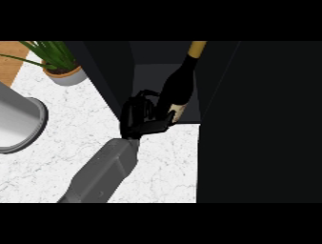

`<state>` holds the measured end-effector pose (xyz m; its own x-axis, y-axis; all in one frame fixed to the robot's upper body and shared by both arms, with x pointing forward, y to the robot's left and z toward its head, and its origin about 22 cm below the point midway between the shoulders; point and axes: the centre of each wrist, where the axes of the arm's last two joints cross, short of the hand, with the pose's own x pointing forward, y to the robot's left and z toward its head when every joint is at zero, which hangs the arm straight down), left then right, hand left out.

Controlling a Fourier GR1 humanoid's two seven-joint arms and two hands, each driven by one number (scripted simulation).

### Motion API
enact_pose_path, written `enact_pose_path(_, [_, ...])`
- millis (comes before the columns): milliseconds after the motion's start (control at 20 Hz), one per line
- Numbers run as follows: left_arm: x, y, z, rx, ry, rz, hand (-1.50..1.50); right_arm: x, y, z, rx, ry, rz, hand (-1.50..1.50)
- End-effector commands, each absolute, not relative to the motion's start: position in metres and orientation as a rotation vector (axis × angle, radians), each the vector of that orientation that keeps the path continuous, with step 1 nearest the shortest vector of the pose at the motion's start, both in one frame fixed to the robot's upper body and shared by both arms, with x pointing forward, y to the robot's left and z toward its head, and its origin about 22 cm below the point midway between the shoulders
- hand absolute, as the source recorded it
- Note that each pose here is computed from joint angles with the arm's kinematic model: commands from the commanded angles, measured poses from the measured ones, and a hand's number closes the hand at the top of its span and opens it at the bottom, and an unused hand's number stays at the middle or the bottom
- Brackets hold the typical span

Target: Pick up the wine, place it into the cabinet and close the cabinet

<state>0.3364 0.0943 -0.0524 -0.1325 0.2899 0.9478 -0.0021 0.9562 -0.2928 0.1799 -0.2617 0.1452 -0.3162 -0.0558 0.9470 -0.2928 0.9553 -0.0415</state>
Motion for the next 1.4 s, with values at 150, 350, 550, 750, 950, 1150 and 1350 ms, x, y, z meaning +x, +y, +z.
enact_pose_path(150, [0.364,0.091,-0.033,-0.253,-1.678,0.238,1.5,0.175,-0.259,0.132,0.261,-1.869,0.227,-1.5])
enact_pose_path(350, [0.358,0.084,-0.033,-0.267,-1.676,0.273,1.5,0.192,-0.267,0.144,0.267,-1.875,0.242,-1.5])
enact_pose_path(550, [0.386,0.087,-0.014,-0.245,-1.686,0.297,1.5,0.18,-0.258,0.152,0.284,-1.892,0.254,-1.5])
enact_pose_path(750, [0.392,0.094,-0.015,-0.252,-1.672,0.291,1.5,0.179,-0.253,0.132,0.252,-1.897,0.241,-1.5])
enact_pose_path(950, [0.389,0.085,-0.011,-0.163,-1.645,0.29,1.5,0.175,-0.241,0.141,0.284,-1.877,0.255,-1.5])
enact_pose_path(1150, [0.394,0.097,-0.018,-0.152,-1.623,0.275,1.5,0.196,-0.244,0.149,0.287,-1.89,0.255,-1.5])
enact_pose_path(1350, [0.393,0.103,-0.024,-0.11,-1.645,0.319,1.5,0.192,-0.237,0.147,0.291,-1.889,0.285,-1.5])
